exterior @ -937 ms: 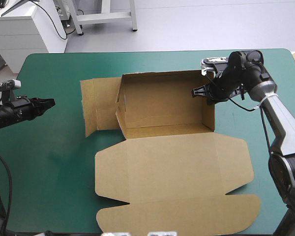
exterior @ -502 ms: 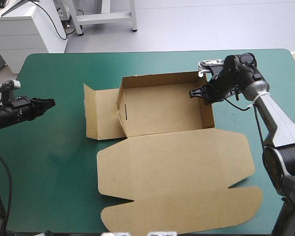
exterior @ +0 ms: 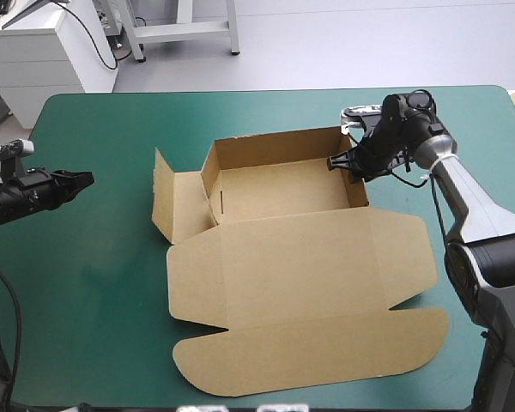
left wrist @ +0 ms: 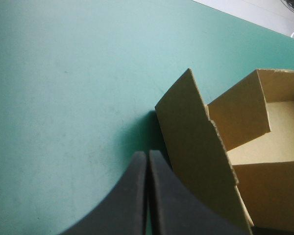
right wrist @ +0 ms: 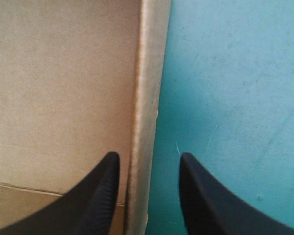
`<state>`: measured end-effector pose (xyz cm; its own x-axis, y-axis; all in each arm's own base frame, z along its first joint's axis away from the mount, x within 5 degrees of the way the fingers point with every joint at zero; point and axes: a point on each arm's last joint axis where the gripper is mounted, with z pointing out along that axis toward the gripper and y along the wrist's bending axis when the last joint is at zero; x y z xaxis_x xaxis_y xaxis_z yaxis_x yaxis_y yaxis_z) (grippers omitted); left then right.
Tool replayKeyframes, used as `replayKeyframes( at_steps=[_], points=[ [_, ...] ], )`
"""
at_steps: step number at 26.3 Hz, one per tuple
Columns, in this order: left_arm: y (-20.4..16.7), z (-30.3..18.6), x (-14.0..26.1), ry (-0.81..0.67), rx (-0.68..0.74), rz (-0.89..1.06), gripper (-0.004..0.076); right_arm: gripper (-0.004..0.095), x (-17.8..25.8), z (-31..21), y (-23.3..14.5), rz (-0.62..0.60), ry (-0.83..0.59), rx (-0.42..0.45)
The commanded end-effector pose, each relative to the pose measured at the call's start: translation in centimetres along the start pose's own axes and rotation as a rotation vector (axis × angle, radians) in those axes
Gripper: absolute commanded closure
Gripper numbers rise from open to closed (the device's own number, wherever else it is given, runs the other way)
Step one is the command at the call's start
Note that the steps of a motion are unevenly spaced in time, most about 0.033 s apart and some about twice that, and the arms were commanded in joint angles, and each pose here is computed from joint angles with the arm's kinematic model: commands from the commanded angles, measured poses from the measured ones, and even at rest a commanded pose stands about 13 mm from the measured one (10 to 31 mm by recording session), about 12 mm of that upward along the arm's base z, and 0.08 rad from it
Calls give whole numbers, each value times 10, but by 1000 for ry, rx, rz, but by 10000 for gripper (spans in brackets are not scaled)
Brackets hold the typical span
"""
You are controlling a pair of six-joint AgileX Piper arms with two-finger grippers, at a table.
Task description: Fold the box
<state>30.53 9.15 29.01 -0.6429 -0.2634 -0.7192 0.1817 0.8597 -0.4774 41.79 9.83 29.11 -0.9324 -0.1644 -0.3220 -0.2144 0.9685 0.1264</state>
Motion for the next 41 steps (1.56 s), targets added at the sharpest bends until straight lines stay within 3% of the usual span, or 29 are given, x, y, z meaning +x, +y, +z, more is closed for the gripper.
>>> replayKeyframes(
  at_steps=[1,4,8,13,29,38,41],
  points=[
    [-14,-11,-13,-78,27,3,731,292,-5,-40,4,1,-95,-2],
    [-14,-11,-13,-78,27,3,731,194,-5,-46,5,22,-88,-1],
    [-14,-11,-13,-76,30,3,731,194,-7,-71,12,30,-155,-53],
    [-15,-11,-13,-72,37,2,731,195,-1,-86,11,37,-182,-18],
    [-15,-11,-12,-64,37,-11,731,195,-8,-23,14,23,-42,16],
    [-14,-11,-12,-60,29,13,731,196,-8,-18,15,-3,-31,36],
    [-14,-11,-12,-60,29,13,732,248,-8,-16,14,-31,-26,47]
  ],
)
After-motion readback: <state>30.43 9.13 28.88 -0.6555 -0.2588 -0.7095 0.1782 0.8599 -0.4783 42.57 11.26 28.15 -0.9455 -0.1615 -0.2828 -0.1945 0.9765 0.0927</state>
